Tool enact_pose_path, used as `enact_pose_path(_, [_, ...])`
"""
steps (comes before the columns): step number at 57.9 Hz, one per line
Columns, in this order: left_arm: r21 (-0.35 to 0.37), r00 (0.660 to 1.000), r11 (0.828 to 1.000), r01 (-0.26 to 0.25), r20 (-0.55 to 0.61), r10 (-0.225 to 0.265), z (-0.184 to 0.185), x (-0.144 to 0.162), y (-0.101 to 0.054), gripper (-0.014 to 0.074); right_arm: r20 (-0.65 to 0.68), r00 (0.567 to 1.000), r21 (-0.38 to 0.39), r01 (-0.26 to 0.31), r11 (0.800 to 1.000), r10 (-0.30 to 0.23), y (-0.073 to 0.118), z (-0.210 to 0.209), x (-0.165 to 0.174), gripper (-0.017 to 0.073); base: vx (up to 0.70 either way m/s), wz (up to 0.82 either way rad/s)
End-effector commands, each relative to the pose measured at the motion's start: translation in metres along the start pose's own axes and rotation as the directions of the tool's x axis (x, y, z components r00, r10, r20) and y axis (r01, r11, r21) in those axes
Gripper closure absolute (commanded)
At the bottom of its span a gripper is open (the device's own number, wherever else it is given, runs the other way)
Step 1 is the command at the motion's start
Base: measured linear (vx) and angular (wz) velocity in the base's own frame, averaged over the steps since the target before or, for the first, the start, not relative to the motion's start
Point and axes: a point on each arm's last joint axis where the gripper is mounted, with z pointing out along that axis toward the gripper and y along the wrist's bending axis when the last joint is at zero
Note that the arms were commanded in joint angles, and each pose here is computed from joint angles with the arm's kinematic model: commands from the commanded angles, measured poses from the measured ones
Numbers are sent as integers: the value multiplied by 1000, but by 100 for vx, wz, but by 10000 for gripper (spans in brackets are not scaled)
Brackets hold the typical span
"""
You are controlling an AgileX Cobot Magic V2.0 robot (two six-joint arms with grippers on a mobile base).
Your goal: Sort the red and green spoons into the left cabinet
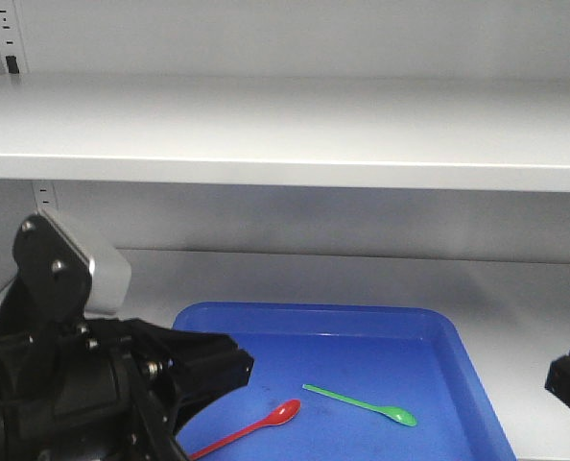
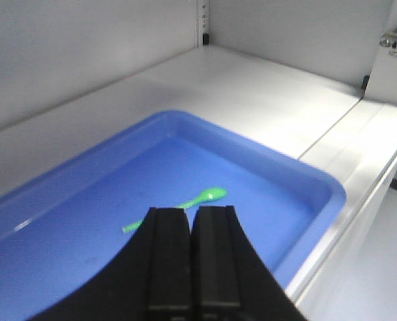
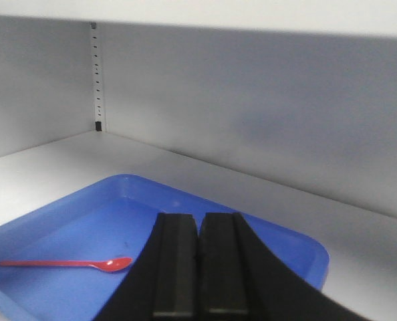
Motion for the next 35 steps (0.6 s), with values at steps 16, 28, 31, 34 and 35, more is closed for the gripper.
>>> enact_pose_path(16, [-18,997,1000,22,76,-20,-9,-12,0,594,36,999,73,18,997,-21,-5,-6,-6,565,0,0])
enact_pose_path(28, [-18,997,1000,21,74,-20,-8,-12,0,594,36,999,74,18,997,-21,-5,-6,-6,565,0,0])
enact_pose_path(31, [-18,997,1000,21,74,-20,-8,-12,0,594,36,999,74,18,997,-21,-5,-6,-6,565,0,0])
enact_pose_path(34, [-18,997,1000,21,74,-20,-8,-12,0,594,36,999,74,18,997,-21,-5,-6,-6,565,0,0])
enact_pose_path(35, [-18,997,1000,21,74,-20,-8,-12,0,594,36,999,74,18,997,-21,-5,-6,-6,565,0,0])
